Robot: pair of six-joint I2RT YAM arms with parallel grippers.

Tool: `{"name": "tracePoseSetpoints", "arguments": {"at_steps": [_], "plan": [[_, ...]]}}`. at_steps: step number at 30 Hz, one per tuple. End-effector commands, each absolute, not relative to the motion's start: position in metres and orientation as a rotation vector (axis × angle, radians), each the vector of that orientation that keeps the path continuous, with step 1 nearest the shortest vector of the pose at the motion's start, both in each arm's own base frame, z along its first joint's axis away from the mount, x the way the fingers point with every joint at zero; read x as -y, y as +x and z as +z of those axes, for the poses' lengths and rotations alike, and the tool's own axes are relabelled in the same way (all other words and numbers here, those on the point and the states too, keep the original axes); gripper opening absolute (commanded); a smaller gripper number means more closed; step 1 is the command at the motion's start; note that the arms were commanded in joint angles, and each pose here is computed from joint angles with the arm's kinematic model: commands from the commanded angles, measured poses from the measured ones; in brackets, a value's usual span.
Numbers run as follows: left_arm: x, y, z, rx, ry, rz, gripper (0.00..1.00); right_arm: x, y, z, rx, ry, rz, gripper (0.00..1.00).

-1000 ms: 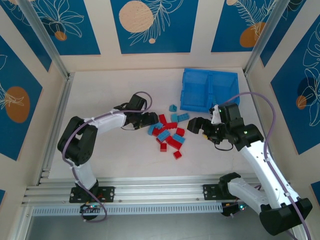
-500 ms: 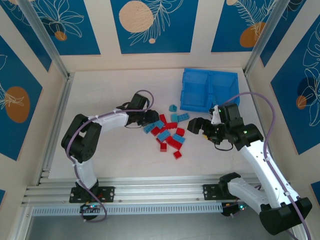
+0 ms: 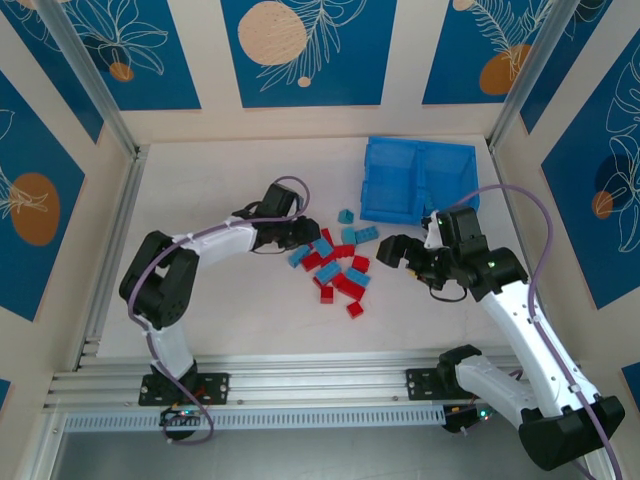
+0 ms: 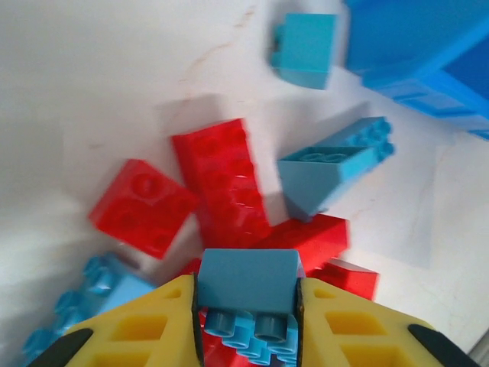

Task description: Sort the legos into containers by color

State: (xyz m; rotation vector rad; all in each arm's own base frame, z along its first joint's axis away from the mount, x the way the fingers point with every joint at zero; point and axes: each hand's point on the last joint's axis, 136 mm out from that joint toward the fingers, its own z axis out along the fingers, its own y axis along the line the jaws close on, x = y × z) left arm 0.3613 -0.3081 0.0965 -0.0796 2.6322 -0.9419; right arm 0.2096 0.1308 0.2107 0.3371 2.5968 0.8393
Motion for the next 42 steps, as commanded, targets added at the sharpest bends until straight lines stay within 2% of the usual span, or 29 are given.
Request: {"name": "tracePoseSetpoints", "arguments": {"at_steps": [1,7,13,18,22,26,30,31,33,36,40,42], "plan": [[0.332,0.355,0.149,-2.528,0.062,-1.029,0.24,-0.127,0.212,0.227,-2.536,0.374,0.835,0.99],[0.352,0.358,0.187,-2.424,0.161,-1.037,0.21,-0.117,0.211,0.231,-2.509,0.438,0.791,1.00],[0.412,0.370,0.235,-2.272,0.283,-1.145,0.19,-0.081,0.207,0.245,-2.352,0.644,0.658,1.00],[0.469,0.404,0.256,-2.162,0.320,-1.172,0.19,-0.047,0.188,0.252,-2.205,0.785,0.574,1.00],[0.493,0.414,0.257,-2.122,0.338,-1.219,0.22,-0.034,0.183,0.221,-2.292,0.847,0.436,1.00],[0.484,0.396,0.289,-2.009,0.424,-1.159,0.40,-0.021,0.194,0.176,-2.540,0.973,0.240,0.99],[0.442,0.364,0.324,-1.880,0.518,-1.012,0.62,-0.003,0.226,0.143,-2.529,1.257,0.357,1.00],[0.430,0.355,0.330,-1.858,0.542,-0.978,0.66,0.007,0.228,0.138,-2.515,1.343,0.318,1.00],[0.404,0.335,0.333,-1.828,0.599,-0.894,0.75,0.035,0.225,0.126,-2.509,1.529,0.067,1.00],[0.371,0.312,0.330,-1.811,0.648,-0.810,0.85,0.071,0.214,0.119,-2.438,1.728,-0.236,1.00],[0.345,0.289,0.321,-1.809,0.678,-0.780,0.93,0.099,0.204,0.092,-2.223,2.054,-0.071,1.00],[0.339,0.281,0.318,-1.804,0.689,-0.792,0.97,0.118,0.193,0.082,-2.124,2.172,-0.077,0.99]]}}
